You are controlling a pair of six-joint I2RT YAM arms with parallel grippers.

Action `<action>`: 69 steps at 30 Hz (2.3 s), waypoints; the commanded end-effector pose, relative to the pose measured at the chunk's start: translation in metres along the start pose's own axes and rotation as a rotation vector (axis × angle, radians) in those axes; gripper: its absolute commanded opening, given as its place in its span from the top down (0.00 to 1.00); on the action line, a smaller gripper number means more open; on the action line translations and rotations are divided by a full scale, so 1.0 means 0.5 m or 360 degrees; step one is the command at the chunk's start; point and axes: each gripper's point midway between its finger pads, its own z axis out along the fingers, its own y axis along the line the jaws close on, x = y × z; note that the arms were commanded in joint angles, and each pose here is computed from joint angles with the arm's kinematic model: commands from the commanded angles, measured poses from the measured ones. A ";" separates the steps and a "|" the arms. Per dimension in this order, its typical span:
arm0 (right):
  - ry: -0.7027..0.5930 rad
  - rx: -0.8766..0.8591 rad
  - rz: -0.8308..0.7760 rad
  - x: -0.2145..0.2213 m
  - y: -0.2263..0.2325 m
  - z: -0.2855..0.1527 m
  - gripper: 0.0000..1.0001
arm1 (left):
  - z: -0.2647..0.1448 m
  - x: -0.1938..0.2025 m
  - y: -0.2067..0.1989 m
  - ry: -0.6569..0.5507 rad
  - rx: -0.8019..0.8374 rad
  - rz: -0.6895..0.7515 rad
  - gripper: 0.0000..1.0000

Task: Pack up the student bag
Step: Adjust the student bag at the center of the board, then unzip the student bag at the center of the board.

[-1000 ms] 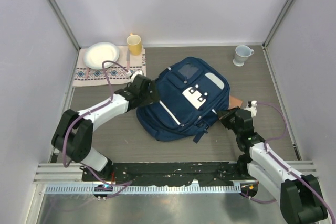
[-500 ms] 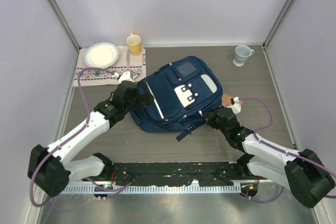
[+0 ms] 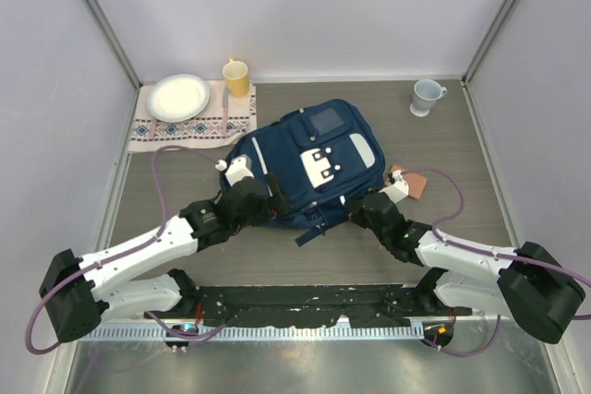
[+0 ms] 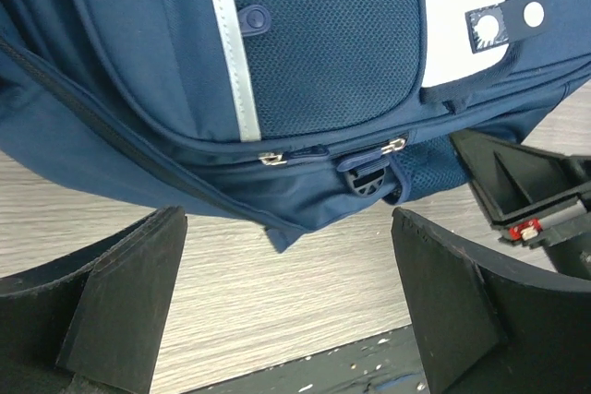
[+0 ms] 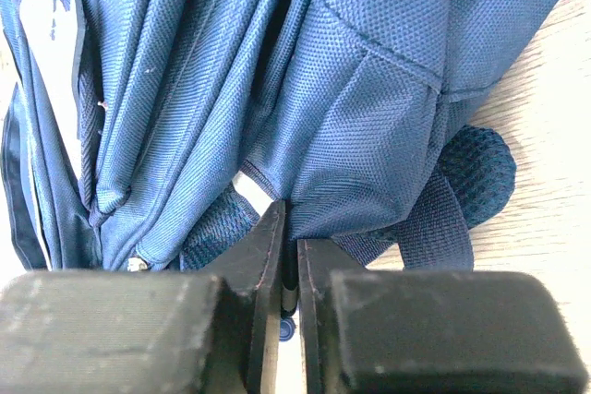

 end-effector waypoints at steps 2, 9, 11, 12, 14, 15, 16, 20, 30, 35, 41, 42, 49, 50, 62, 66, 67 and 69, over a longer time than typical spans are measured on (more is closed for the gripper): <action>0.0025 0.0033 -0.0089 0.018 0.004 -0.008 0.89 | 0.033 0.000 -0.046 -0.0090 0.0025 -0.0252 0.10; 0.0032 0.0036 -0.0132 0.029 0.005 -0.014 0.92 | 0.056 0.000 -0.083 -0.0159 0.0138 -0.0454 0.18; 0.0038 0.0037 -0.0136 0.034 0.003 -0.016 0.92 | 0.066 0.002 -0.078 -0.0172 0.0107 -0.0474 0.24; 0.0039 0.0035 -0.0139 0.035 0.003 -0.016 0.93 | 0.073 0.002 -0.071 -0.0189 0.0082 -0.0486 0.26; 0.0042 0.0037 -0.0144 0.037 0.003 -0.016 0.93 | 0.087 0.008 -0.063 -0.0198 0.0049 -0.0543 0.32; 0.0036 0.0037 -0.0147 0.035 0.003 -0.016 0.93 | 0.099 0.018 -0.055 -0.0188 0.0014 -0.0544 0.33; 0.0035 0.0035 -0.0151 0.034 0.005 -0.016 0.93 | 0.103 0.023 -0.055 -0.0175 0.0006 -0.0564 0.35; 0.0025 0.0048 -0.0167 0.031 0.003 -0.018 0.93 | 0.121 0.044 -0.044 -0.0130 -0.0049 -0.0565 0.43; 0.0011 0.0049 -0.0166 0.026 -0.001 -0.023 0.93 | 0.126 0.019 0.000 -0.0297 -0.0181 -0.0516 0.59; -0.0003 0.0053 -0.0178 0.021 -0.005 -0.028 0.93 | 0.116 0.003 0.017 -0.0363 -0.0231 -0.0494 0.61; 0.0001 0.0056 -0.0170 0.022 -0.008 -0.029 0.93 | 0.110 -0.008 0.019 -0.0394 -0.0247 -0.0448 0.50; 0.0004 0.0057 -0.0169 0.023 -0.009 -0.029 0.93 | 0.113 -0.005 0.020 -0.0388 -0.0256 -0.0440 0.50; 0.0003 0.0048 -0.0169 0.021 -0.007 -0.032 0.93 | 0.132 0.013 0.016 -0.0334 -0.0287 -0.0423 0.65; 0.0003 0.0048 -0.0169 0.021 -0.006 -0.032 0.93 | 0.133 0.012 0.016 -0.0338 -0.0290 -0.0422 0.66; 0.0003 0.0048 -0.0179 0.020 -0.009 -0.036 0.93 | 0.116 -0.023 0.020 -0.0455 -0.0286 -0.0379 0.86; 0.0007 0.0044 -0.0185 0.020 -0.006 -0.035 0.93 | 0.112 -0.032 0.020 -0.0484 -0.0292 -0.0364 0.87; 0.0006 0.0042 -0.0184 0.020 -0.005 -0.035 0.92 | 0.111 -0.036 0.018 -0.0493 -0.0287 -0.0361 0.84; 0.0011 0.0042 -0.0186 0.021 -0.005 -0.035 0.92 | 0.112 -0.038 0.017 -0.0504 -0.0278 -0.0356 0.70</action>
